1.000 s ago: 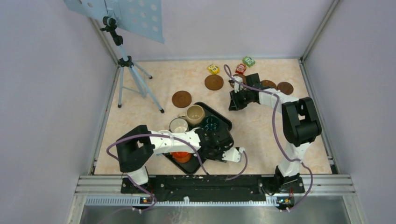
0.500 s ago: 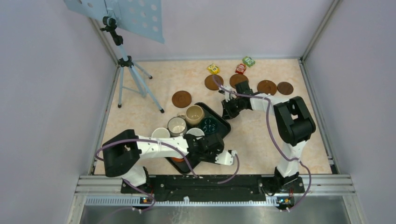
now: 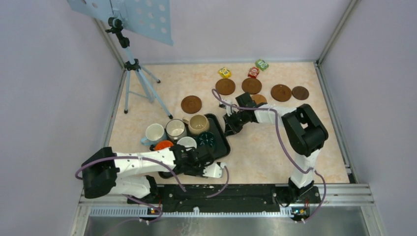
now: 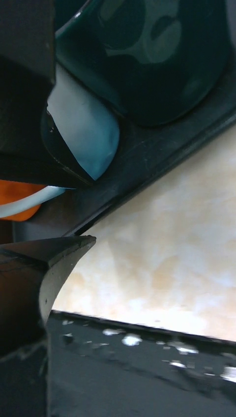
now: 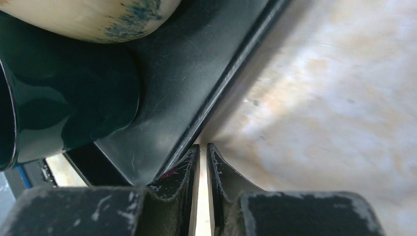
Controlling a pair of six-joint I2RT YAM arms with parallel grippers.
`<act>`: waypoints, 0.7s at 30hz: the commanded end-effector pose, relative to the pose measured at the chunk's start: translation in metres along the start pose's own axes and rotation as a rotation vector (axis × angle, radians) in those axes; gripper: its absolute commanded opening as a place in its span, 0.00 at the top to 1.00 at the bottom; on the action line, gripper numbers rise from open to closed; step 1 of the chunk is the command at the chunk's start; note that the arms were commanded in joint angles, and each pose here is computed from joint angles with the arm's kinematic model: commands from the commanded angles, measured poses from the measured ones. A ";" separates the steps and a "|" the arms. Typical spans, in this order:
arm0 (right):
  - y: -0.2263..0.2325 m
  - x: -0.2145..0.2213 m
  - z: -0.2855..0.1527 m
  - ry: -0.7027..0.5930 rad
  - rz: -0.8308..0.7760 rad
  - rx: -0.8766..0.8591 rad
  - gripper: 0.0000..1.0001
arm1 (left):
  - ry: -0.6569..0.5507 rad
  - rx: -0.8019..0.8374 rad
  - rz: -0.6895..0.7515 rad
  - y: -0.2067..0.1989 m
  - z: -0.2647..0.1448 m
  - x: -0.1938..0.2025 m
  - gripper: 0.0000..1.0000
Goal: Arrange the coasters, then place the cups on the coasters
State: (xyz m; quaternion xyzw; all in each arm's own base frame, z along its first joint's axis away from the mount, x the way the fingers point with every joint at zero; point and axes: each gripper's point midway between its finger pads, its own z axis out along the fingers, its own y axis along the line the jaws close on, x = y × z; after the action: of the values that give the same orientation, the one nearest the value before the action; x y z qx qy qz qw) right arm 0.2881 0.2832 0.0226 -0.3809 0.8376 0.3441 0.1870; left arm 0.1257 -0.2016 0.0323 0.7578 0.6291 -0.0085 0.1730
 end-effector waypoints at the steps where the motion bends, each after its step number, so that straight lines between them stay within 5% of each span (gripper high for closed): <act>1: 0.051 0.004 0.017 0.027 -0.031 -0.133 0.88 | 0.116 0.006 -0.056 -0.011 -0.020 0.042 0.53; 12: 0.085 -0.016 0.027 0.017 -0.063 -0.207 0.81 | 0.000 0.052 -0.157 -0.003 -0.041 0.018 0.32; 21: 0.045 -0.080 -0.052 -0.195 -0.050 -0.087 0.55 | -0.226 0.010 -0.140 0.063 -0.086 -0.073 0.11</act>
State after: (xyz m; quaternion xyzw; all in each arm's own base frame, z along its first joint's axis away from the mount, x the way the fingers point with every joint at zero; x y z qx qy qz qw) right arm 0.2567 0.3138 0.0438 -0.3823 0.8264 0.3863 0.1475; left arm 0.1296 -0.2131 0.1004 0.7175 0.6734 -0.0693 0.1644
